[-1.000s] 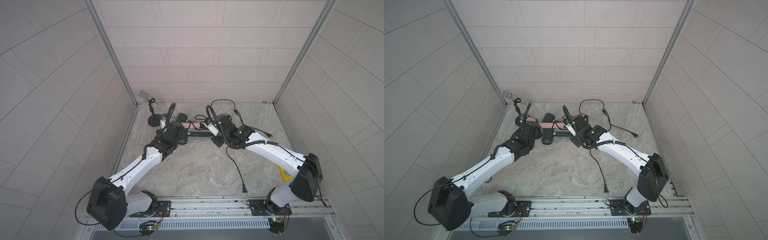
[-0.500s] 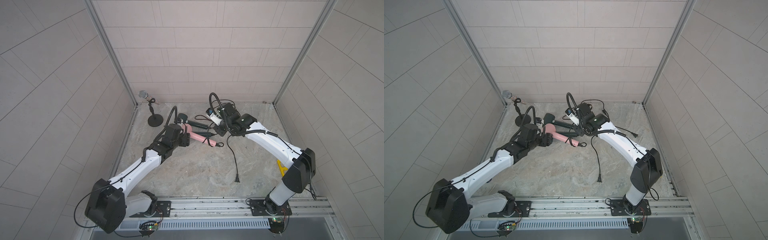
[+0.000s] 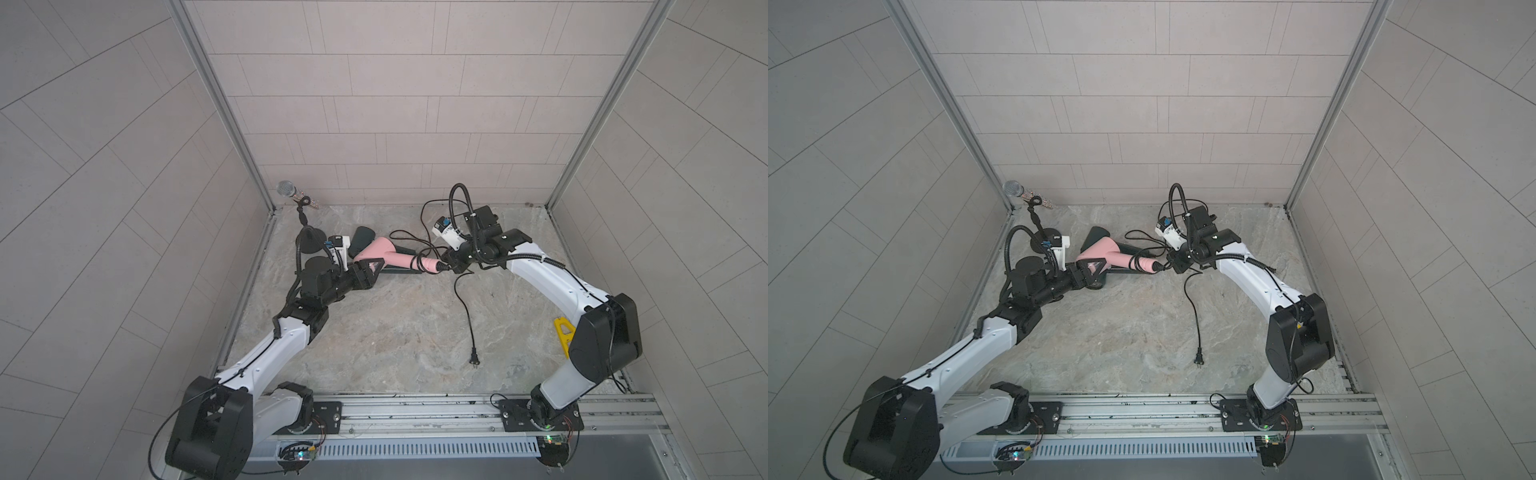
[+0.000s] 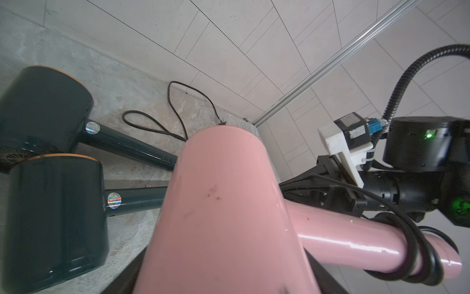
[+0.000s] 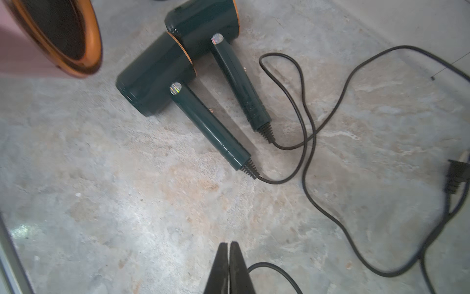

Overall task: Wrap the cord around the hair dryer
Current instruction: Wrap the power cord around the hair dryer.

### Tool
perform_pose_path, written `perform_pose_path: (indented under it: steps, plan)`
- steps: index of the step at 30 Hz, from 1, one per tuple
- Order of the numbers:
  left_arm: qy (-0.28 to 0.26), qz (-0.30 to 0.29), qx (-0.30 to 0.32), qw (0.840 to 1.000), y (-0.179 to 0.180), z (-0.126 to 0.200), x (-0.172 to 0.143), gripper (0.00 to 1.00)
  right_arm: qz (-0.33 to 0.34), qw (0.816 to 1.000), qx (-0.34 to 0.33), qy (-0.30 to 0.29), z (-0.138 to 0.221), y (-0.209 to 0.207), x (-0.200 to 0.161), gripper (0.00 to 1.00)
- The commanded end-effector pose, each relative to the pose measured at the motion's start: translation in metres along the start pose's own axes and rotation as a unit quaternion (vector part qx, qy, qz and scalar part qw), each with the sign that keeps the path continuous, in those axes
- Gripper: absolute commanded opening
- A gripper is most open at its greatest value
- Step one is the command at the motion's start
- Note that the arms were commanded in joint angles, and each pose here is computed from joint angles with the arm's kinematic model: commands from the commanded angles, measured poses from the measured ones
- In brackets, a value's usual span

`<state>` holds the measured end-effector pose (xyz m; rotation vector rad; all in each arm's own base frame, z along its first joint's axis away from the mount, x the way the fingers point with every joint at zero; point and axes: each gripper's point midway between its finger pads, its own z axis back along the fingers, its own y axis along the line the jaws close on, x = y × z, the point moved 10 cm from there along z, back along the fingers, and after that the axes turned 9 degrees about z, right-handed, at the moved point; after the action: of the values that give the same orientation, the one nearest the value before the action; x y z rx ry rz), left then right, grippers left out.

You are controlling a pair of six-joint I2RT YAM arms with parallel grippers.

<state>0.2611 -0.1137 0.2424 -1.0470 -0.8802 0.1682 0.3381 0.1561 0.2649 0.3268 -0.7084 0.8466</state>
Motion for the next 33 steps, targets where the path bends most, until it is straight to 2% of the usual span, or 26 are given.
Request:
perform_pose_path:
  steps: [1,4,7,12,16,19,22,24,25,27,30,33]
  plan:
    - [-0.060,-0.017,-0.137,0.989,-0.046,0.009,0.027,0.00,-0.059,0.996,0.021,-0.066,0.003,-0.003,0.000,0.03]
    - [-0.090,-0.012,-0.102,0.991,-0.041,0.010,0.030,0.00,-0.097,0.990,0.043,-0.089,-0.006,0.002,-0.009,0.08]
    - [-0.127,-0.024,-0.036,0.991,-0.037,0.018,0.031,0.00,-0.144,0.983,0.045,-0.107,-0.010,0.003,-0.019,0.13]
    - [-0.196,-0.028,0.055,0.979,-0.033,0.033,0.035,0.00,-0.194,0.970,0.064,-0.133,-0.012,0.009,-0.027,0.20]
    - [-0.227,-0.032,0.089,0.969,-0.034,0.032,0.032,0.00,-0.195,0.969,0.067,-0.134,-0.013,0.018,-0.026,0.20]
    - [-0.224,-0.039,0.097,0.969,-0.039,0.027,0.031,0.00,-0.190,0.971,0.066,-0.128,-0.016,0.022,-0.028,0.15]
    - [-0.219,-0.048,0.103,0.969,-0.046,0.027,0.033,0.00,-0.184,0.976,0.044,-0.107,-0.020,0.022,-0.037,0.19]
    - [-0.212,-0.057,0.117,0.969,-0.049,0.028,0.034,0.00,-0.179,0.980,0.020,-0.088,-0.017,0.019,-0.045,0.30]
    - [-0.208,-0.060,0.123,0.968,-0.049,0.029,0.034,0.00,-0.177,0.981,0.009,-0.081,-0.015,0.018,-0.048,0.39]
    - [-0.205,-0.061,0.130,0.968,-0.050,0.030,0.035,0.00,-0.179,0.982,-0.016,-0.066,-0.011,0.014,-0.054,0.46]
    - [-0.198,-0.062,0.134,0.969,-0.052,0.032,0.035,0.00,-0.180,0.982,-0.056,-0.009,-0.015,0.008,-0.069,0.51]
    - [-0.191,-0.062,0.136,0.970,-0.054,0.031,0.036,0.00,-0.182,0.979,-0.072,0.065,-0.027,0.007,-0.084,0.51]
